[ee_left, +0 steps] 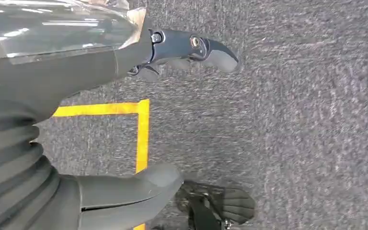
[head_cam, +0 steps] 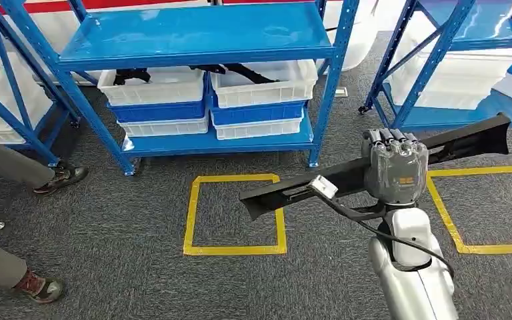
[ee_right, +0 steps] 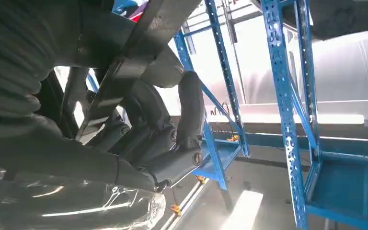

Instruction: Take the parts from the cabinet and place them on the table.

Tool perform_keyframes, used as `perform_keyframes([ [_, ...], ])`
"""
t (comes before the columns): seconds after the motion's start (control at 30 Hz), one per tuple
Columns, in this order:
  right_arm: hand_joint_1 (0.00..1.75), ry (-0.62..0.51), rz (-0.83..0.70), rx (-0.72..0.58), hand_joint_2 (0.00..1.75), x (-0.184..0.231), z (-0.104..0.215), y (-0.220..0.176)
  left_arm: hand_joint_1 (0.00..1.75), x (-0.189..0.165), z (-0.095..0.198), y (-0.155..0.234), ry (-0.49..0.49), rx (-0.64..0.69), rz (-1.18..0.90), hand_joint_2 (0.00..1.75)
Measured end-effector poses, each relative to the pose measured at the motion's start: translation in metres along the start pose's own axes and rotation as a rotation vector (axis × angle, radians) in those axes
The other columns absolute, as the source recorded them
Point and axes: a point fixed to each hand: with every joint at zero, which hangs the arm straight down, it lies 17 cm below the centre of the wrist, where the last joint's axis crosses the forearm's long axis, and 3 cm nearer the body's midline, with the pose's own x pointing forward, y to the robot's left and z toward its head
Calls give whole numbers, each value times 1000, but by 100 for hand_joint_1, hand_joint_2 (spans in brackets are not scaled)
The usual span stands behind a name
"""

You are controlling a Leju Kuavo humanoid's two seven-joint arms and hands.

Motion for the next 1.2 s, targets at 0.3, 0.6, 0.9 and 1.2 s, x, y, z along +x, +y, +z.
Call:
perform_keyframes([
  [0.3, 162, 22, 18, -1, 175, -13, 4, -1, 0, -3, 0, 3, 6, 3, -3, 175],
  [0.6, 162, 25, 23, -1, 175, -16, 4, -1, 0, -3, -1, 3, 8, 4, -1, 175],
  [0.9, 162, 31, 41, -8, 175, -25, 3, -4, 0, -2, -1, 3, 7, 4, 0, 175],
  [1.2, 162, 12, 64, 13, 175, -34, 16, -1, 0, -4, 1, 2, 11, 2, 3, 175],
])
